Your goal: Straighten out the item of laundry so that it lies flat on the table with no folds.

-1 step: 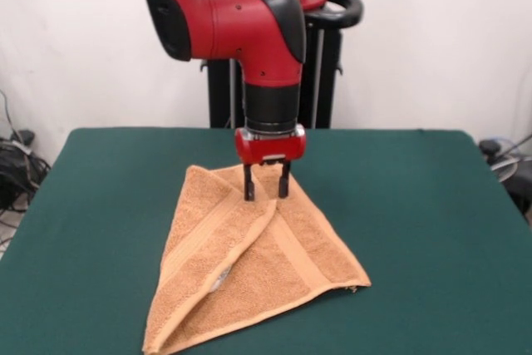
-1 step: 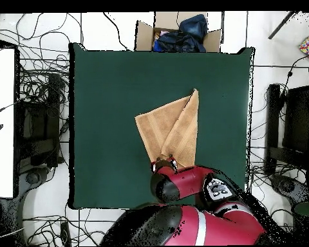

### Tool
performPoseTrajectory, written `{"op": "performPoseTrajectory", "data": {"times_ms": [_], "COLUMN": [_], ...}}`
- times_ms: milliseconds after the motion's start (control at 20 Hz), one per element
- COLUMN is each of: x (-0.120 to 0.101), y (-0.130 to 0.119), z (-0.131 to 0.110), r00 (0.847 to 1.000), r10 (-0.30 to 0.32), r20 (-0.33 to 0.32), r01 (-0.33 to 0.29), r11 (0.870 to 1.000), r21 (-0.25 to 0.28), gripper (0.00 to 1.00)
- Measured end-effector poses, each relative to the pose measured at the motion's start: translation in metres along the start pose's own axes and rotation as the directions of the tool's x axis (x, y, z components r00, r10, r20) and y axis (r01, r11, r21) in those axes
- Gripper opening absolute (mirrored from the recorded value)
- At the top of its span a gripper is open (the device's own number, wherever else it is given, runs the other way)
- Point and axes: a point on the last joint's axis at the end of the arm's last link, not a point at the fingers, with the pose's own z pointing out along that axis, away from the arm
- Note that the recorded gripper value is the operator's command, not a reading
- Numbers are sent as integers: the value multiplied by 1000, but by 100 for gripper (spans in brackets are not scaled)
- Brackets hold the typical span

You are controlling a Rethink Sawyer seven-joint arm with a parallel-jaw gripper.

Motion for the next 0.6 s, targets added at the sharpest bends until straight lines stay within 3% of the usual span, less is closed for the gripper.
{"op": "performPoseTrajectory", "data": {"times_ms": [600], "x": [0], "y": [0], "z": [0], "r00": [1000], "r10": [-6], "r20": [1], "r01": [6], "r11": [1000], "r21": [-1], "gripper": [100]}}
